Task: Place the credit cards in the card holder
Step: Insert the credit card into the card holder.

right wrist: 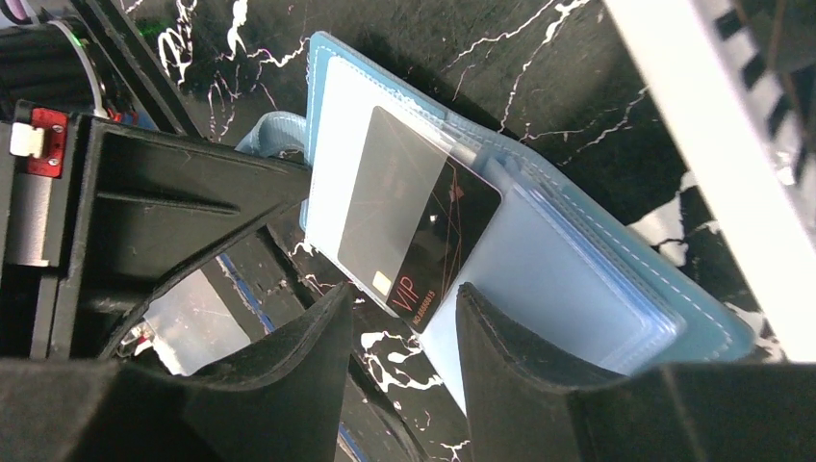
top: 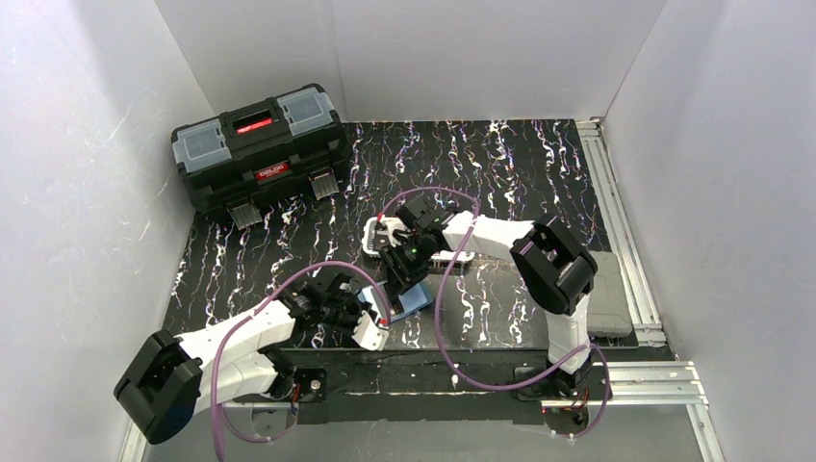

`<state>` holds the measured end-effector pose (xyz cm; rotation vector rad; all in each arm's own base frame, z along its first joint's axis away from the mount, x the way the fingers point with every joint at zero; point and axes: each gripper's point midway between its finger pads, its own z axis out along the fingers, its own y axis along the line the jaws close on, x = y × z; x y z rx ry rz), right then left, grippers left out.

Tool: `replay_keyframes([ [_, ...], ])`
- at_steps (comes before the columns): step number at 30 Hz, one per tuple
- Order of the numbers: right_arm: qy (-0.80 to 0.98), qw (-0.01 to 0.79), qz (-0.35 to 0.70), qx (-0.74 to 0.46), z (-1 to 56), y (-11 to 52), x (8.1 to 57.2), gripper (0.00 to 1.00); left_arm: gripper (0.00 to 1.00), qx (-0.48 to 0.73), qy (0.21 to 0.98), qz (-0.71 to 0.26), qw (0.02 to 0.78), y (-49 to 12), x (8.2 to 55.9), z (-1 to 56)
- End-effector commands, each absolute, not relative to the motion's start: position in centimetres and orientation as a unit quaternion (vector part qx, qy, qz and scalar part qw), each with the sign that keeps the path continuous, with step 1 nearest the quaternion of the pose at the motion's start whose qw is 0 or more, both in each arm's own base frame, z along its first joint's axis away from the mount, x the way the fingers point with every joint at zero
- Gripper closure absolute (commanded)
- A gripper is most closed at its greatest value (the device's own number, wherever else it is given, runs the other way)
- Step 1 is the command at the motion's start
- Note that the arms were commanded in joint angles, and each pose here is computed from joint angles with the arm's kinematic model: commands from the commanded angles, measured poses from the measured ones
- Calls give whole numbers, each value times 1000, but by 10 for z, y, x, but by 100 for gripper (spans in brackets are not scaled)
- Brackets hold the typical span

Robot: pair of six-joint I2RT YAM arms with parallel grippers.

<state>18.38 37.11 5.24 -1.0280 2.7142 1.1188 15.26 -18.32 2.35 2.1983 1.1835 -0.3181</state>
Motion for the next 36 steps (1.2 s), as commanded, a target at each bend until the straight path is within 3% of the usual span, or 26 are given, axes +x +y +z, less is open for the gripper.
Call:
replay_keyframes([
  [1, 866, 7, 364, -342, 48, 378, 179, 49, 90, 833, 439, -135, 308, -188, 149, 23],
  [24, 841, 1, 393, -372, 60, 403, 172, 49, 90, 835, 437, -136, 304, -183, 144, 19],
  [36, 854, 23, 385, -348, 66, 385, 189, 51, 91, 840, 430, -136, 302, -180, 140, 19],
])
